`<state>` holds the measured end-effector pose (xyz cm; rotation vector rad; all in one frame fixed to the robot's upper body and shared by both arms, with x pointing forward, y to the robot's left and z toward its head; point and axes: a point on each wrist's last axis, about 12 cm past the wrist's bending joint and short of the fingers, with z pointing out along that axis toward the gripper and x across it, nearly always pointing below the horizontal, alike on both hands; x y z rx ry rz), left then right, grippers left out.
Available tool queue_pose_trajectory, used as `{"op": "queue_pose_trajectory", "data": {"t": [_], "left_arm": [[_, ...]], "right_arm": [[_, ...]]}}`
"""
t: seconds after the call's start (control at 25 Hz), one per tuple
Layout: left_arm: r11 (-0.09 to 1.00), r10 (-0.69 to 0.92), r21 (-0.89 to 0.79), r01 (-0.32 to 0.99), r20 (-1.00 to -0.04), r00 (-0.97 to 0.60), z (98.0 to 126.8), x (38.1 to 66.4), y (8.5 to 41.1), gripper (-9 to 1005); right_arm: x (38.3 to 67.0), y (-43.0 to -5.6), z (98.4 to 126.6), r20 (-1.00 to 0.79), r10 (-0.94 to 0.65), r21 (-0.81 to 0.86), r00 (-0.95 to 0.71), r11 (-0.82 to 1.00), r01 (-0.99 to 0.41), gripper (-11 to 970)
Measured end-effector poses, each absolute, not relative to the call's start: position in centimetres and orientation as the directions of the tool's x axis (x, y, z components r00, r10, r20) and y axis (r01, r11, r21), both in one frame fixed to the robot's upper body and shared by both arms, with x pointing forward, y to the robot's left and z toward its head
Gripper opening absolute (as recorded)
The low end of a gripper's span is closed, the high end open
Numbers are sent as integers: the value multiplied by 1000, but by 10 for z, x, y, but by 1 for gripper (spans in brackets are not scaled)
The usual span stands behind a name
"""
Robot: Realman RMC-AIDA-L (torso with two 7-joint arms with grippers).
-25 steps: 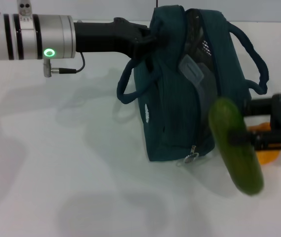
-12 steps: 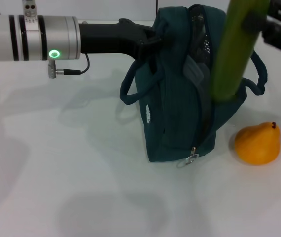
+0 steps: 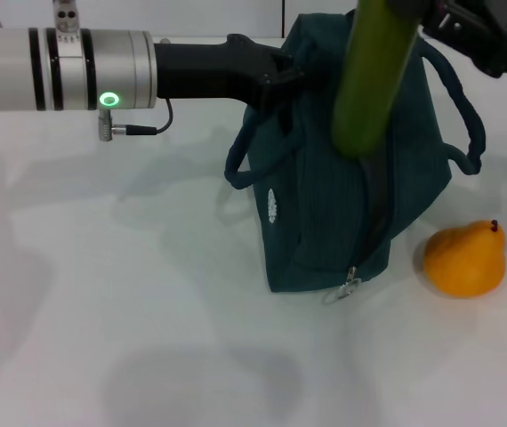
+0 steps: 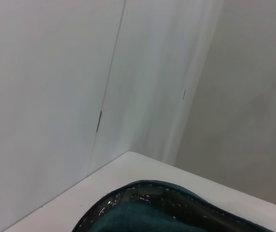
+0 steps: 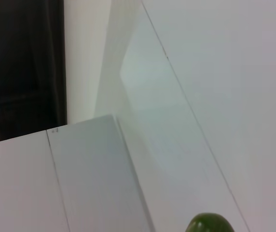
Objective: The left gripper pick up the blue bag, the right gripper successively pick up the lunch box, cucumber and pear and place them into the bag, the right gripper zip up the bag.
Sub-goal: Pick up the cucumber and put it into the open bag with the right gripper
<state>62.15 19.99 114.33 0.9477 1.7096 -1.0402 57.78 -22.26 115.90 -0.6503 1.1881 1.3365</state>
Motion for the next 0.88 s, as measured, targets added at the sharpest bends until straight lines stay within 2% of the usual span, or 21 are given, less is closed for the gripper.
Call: {"op": "queue_pose_trajectory", "data": {"t": [0.2,0.52,0.88], "left_arm": [[355,154,-237,905,-940,-306,1143,622,200,76],[361,153,-238,901,-938,-310,1142,621,203,75],[346,150,-242,907,-940,-308,1143,621,198,75]], "right_arm": [[573,-227,1144,-920,337,287,-200,231,-930,628],[551,-247,1113,-944,275,275,-185,335,-901,639],[552,-223,1092,-964,104,264,-243,319,-910,651]]}}
